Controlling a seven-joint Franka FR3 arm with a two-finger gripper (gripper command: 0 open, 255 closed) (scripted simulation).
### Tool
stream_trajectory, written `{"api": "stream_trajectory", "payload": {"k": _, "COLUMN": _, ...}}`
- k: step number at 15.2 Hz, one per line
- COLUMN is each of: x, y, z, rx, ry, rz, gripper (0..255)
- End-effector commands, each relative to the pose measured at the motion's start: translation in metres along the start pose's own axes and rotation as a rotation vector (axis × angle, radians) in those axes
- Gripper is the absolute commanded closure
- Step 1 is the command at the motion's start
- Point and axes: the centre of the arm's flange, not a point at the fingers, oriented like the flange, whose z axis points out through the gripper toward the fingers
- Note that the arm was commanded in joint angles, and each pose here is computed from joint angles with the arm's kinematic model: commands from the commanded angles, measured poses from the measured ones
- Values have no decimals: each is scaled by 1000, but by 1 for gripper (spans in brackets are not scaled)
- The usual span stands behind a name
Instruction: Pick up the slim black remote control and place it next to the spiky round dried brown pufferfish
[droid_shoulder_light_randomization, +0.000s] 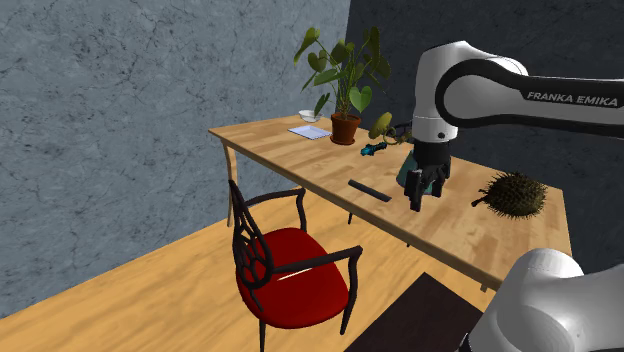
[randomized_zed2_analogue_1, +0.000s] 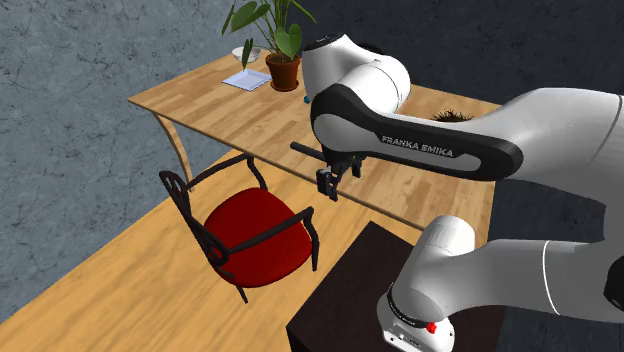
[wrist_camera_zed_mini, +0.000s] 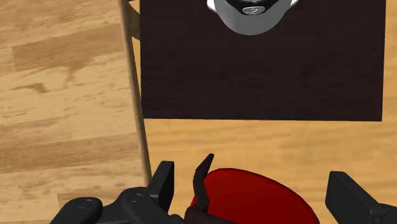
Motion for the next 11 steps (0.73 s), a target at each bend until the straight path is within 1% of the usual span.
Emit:
{"api": "stream_trajectory", "payload": {"k": 1, "x": 0, "y": 0, "z": 0, "rx": 0, "ry": 0, "rz": 0, "gripper": 0}}
{"api": "stream_trajectory", "payload": {"k": 11, "x": 105, "y": 80, "z": 36, "rx": 33, "ry": -16, "rz": -62, "gripper": 0}}
